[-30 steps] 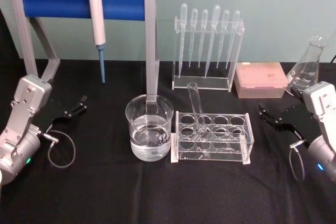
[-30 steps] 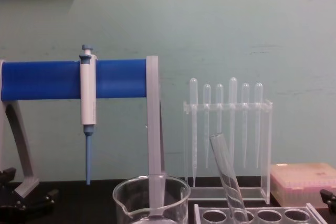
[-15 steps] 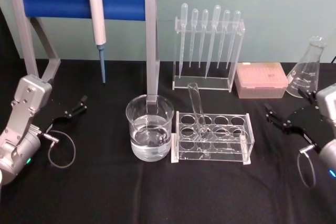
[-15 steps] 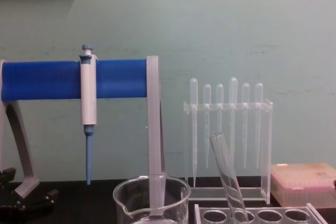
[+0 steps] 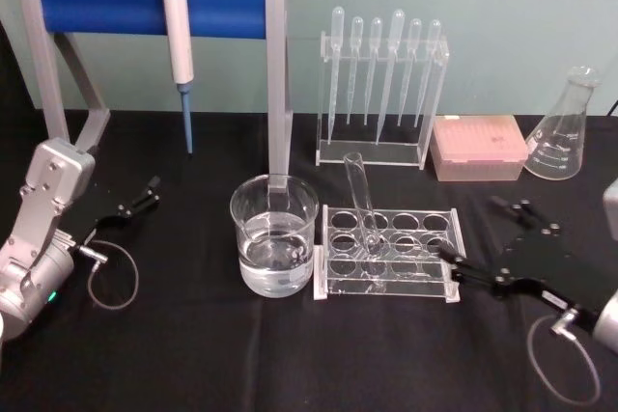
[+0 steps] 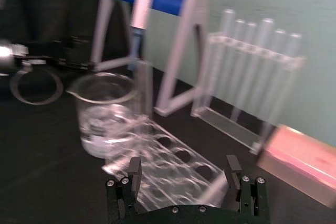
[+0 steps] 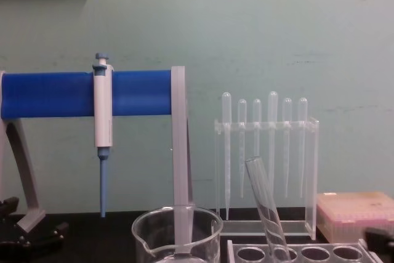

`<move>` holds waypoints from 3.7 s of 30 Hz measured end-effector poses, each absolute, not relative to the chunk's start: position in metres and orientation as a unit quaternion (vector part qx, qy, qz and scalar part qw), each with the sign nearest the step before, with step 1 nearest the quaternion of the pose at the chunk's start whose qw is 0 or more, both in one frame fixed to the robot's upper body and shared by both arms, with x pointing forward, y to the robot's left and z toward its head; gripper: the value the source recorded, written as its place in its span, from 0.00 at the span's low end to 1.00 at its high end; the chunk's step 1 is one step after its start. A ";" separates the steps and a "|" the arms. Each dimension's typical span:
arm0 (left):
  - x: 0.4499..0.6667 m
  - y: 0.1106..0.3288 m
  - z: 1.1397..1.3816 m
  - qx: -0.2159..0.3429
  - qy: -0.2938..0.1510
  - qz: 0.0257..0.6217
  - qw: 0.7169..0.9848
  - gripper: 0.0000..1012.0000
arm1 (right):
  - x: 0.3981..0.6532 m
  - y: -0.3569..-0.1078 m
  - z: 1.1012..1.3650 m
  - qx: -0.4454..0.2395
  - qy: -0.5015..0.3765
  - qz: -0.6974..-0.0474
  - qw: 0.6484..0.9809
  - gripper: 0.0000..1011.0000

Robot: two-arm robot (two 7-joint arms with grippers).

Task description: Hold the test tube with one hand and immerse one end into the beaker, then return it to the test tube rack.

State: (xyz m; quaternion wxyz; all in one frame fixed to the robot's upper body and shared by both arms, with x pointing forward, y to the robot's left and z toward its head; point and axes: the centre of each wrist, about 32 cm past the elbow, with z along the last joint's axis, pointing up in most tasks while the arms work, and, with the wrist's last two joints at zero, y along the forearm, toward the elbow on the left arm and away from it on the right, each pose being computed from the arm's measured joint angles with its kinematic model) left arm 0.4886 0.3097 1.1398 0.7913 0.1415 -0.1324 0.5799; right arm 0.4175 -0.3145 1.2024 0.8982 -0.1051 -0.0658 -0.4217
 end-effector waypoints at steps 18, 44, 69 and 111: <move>0.489 0.310 1.140 0.142 -0.132 0.580 0.791 0.99 | 0.472 -0.253 1.215 -0.124 -0.049 -0.336 0.932 0.99; 0.489 0.310 1.140 0.142 -0.132 0.580 0.791 0.99 | 0.514 -0.231 1.231 -0.150 -0.048 -0.338 0.928 0.86; 0.489 0.310 1.140 0.141 -0.132 0.580 0.791 0.99 | 0.507 -0.232 1.228 -0.113 -0.031 -0.355 0.927 0.24; 0.489 0.310 1.140 0.141 -0.132 0.580 0.791 0.99 | 0.475 -0.237 1.249 -0.022 -0.052 -0.375 0.925 0.24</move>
